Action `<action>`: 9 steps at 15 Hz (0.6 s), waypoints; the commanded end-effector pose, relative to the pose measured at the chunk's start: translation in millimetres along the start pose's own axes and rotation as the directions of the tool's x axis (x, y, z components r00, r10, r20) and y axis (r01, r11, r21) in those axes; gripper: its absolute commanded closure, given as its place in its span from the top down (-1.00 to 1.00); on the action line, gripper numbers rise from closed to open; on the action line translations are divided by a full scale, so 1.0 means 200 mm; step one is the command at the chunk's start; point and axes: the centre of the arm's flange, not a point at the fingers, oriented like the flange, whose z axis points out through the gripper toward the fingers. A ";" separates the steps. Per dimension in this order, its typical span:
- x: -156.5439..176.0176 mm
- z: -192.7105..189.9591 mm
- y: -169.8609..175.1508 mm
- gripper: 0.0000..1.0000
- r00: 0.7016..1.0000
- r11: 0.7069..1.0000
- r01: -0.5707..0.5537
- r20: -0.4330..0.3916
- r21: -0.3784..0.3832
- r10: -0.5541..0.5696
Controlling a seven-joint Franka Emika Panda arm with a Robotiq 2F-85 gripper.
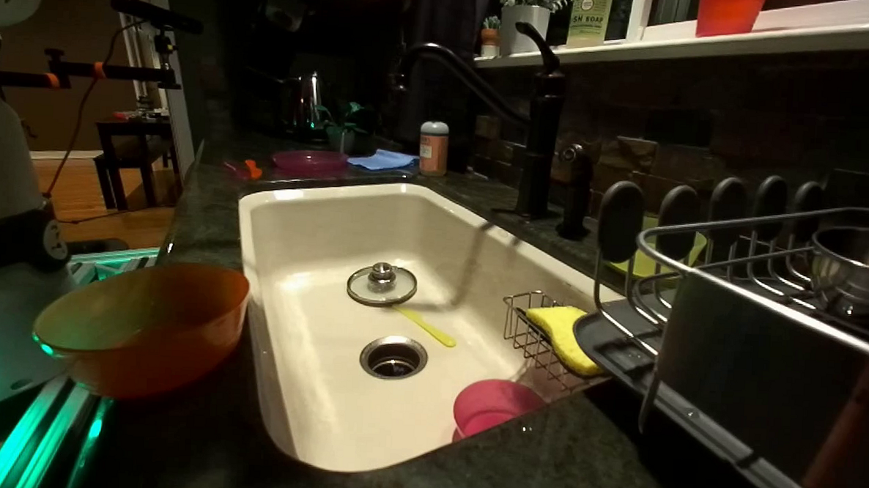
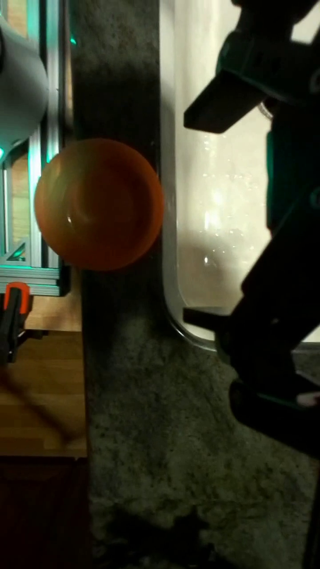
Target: Put the orange bowl side down on the plate rack
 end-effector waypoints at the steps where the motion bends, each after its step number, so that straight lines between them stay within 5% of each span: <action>1: -0.09 0.09 0.01 1.00 0.988 0.988 0.152 -0.009 0.002 -0.152; 3: -0.10 0.15 0.01 1.00 0.965 0.966 0.258 -0.049 0.011 -0.257; 9: -0.14 0.28 -0.03 1.00 0.895 0.895 0.446 -0.002 0.028 -0.446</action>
